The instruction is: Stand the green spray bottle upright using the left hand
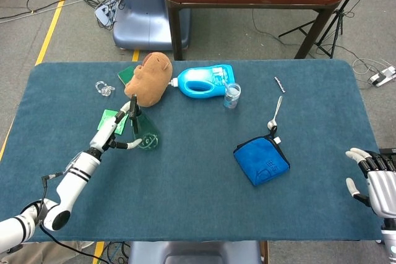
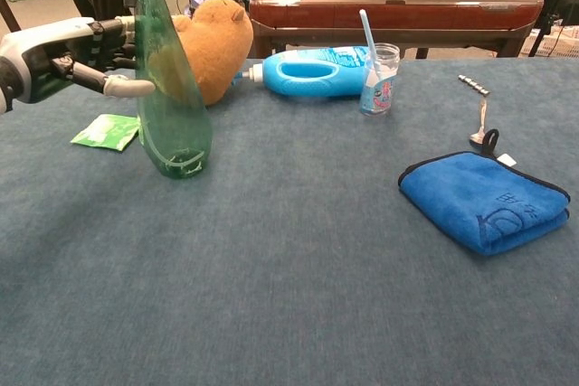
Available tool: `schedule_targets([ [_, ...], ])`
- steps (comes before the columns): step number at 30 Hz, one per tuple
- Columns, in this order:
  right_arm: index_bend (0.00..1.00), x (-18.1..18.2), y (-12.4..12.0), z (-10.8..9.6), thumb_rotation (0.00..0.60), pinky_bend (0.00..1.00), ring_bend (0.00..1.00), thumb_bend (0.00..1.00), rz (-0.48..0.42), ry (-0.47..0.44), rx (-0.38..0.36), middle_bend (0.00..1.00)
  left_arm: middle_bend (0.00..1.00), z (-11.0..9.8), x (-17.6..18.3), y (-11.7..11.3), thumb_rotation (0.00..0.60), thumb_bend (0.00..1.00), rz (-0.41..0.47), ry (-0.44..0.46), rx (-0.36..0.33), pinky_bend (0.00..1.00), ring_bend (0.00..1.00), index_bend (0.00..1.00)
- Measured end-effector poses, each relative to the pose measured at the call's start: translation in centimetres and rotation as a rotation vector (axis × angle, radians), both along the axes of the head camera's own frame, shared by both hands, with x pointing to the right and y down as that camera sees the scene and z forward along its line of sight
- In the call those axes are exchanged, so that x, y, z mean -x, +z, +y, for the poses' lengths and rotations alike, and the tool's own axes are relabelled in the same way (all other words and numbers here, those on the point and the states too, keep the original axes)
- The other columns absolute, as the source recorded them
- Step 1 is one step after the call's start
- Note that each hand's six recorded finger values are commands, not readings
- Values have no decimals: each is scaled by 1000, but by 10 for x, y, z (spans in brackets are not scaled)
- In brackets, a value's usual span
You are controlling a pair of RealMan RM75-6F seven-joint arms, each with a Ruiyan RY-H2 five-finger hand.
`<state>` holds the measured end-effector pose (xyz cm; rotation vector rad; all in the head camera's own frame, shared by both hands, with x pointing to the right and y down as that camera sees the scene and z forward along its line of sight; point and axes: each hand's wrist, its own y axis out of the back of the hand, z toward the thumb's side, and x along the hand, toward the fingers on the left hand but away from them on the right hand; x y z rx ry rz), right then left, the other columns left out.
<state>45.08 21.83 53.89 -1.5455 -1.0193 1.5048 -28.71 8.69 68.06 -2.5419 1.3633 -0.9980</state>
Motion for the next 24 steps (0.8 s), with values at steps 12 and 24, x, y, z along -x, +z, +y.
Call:
schedule_targets([
  [12, 265, -2, -2, -1, 600, 193, 157, 354, 1, 1, -5, 228, 0, 9, 33, -17, 600, 268, -119, 46, -10, 0, 0, 0],
  [24, 265, -5, -1, -1, 600, 193, 157, 354, -26, 5, 12, 228, 0, 31, 97, -49, 600, 267, -408, -9, -146, 0, 0, 0],
])
